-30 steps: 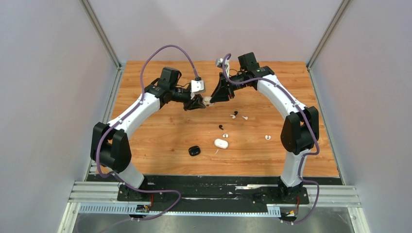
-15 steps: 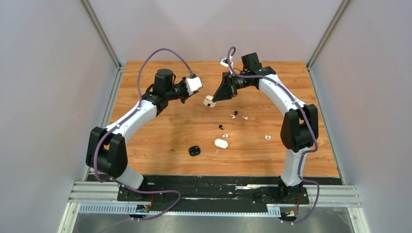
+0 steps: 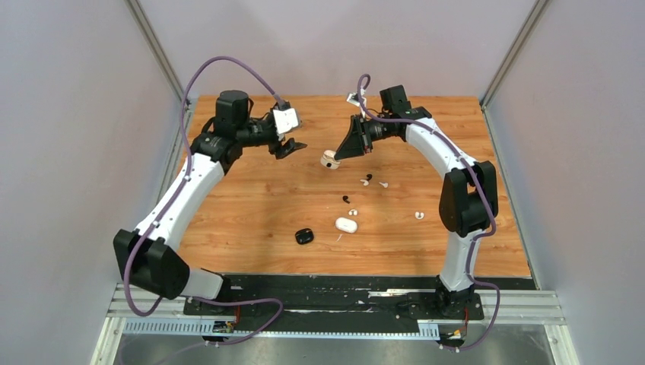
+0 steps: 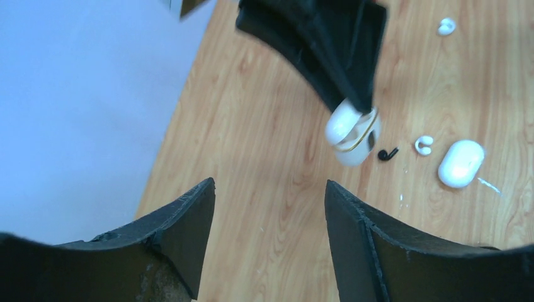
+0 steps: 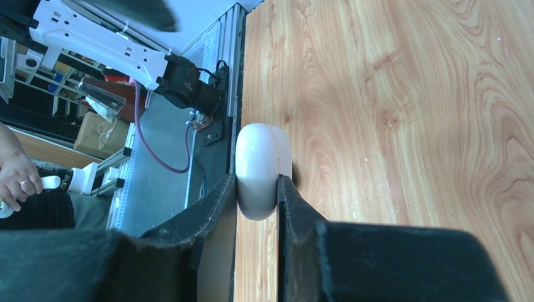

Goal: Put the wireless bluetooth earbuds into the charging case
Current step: Open the charging case.

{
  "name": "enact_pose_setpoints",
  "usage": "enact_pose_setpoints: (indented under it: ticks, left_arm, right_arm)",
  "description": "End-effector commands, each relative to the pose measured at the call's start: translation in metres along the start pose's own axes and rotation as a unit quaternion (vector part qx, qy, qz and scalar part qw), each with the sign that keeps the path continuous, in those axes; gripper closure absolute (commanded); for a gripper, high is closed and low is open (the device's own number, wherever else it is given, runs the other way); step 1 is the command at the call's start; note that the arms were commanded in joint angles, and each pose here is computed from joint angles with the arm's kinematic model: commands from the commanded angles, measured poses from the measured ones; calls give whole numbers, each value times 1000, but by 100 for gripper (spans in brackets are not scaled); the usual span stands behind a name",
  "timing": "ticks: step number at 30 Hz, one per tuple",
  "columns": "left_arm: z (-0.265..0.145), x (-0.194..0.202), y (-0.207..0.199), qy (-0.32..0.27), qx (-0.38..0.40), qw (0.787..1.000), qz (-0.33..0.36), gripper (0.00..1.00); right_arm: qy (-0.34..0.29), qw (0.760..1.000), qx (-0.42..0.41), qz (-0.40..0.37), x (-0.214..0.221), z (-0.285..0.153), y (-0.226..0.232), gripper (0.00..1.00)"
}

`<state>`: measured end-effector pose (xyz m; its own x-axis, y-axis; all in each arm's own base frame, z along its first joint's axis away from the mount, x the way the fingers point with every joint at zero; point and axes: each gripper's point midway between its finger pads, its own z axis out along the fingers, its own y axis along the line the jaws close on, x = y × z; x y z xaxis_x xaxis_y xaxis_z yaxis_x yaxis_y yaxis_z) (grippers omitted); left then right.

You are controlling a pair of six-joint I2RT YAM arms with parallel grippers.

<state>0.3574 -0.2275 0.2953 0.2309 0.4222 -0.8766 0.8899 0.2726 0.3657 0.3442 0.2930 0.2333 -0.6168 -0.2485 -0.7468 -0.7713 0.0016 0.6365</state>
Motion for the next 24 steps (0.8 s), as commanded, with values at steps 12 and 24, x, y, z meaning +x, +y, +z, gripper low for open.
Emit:
enact_pose_setpoints:
  ticks: [12, 24]
  left_arm:
    - [31, -42, -51, -53, 120, 965, 226, 40]
    - [51, -40, -56, -46, 113, 957, 262, 45]
  right_arm:
    - [-12, 999, -41, -7, -11, 3, 15, 100]
    - [-12, 999, -41, -6, -13, 4, 18, 100]
